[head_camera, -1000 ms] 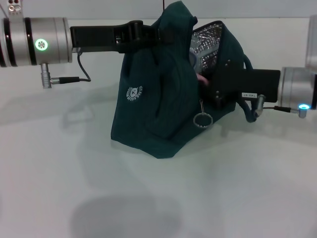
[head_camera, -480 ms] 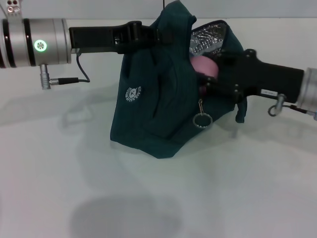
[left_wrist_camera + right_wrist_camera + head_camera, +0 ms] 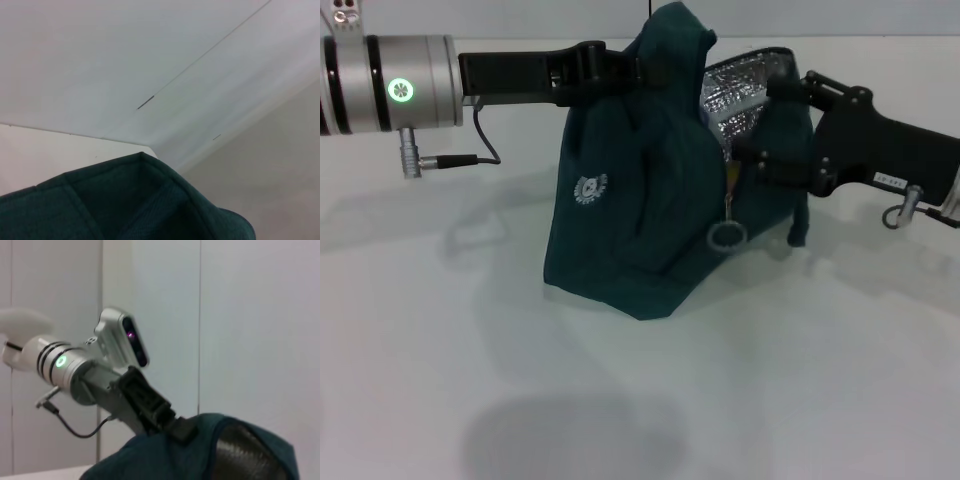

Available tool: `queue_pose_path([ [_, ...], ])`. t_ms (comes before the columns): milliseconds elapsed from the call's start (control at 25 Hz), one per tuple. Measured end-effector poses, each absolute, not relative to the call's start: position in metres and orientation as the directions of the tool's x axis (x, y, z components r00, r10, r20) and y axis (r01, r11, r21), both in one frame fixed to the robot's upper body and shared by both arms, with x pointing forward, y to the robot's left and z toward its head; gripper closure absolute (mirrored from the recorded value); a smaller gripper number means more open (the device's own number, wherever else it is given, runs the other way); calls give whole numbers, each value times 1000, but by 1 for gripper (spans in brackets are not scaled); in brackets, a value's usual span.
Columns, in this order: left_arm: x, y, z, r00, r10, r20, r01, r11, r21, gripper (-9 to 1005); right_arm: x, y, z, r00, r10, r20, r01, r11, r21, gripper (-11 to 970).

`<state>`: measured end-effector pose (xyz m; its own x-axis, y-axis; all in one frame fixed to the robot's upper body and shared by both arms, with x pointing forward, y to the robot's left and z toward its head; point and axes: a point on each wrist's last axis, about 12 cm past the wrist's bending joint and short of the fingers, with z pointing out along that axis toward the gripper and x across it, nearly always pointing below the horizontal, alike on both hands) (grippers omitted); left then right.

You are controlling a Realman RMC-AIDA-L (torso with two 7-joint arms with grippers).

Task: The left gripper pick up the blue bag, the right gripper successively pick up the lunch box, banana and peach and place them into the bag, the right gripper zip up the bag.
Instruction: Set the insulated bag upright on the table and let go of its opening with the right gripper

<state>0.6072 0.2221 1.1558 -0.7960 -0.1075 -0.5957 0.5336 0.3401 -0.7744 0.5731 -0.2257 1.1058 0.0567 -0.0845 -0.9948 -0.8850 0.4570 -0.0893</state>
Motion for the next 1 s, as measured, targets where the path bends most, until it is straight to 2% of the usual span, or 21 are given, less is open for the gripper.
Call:
queue_pose_path([
  [120,607,222,1156,-796,-107,-596,534,340,-774,947,573,-224,1107,46,-81,-996,-892,445,-77,208],
  [240,607,223,1155,-797,-109,-595,532,341,-775,947,563,-238,1106,54,-34,-998,-880,471,-64,130],
  [440,606,224,1155,-797,-110,-594,530,343,-776,947,536,-278,1096,74,19,-997,-823,566,-50,130],
  [640,606,225,1154,-798,-113,-591,527,345,-777,947,513,-311,1076,12,3,-1000,-743,669,-7,130],
  [760,606,226,1154,-799,-115,-590,525,345,-778,947,518,-315,1071,-20,-30,-999,-712,703,-7,130],
  [1000,606,225,1155,-799,-115,-590,526,344,-778,947,562,-289,1072,-89,-131,-987,-703,710,-31,130],
])
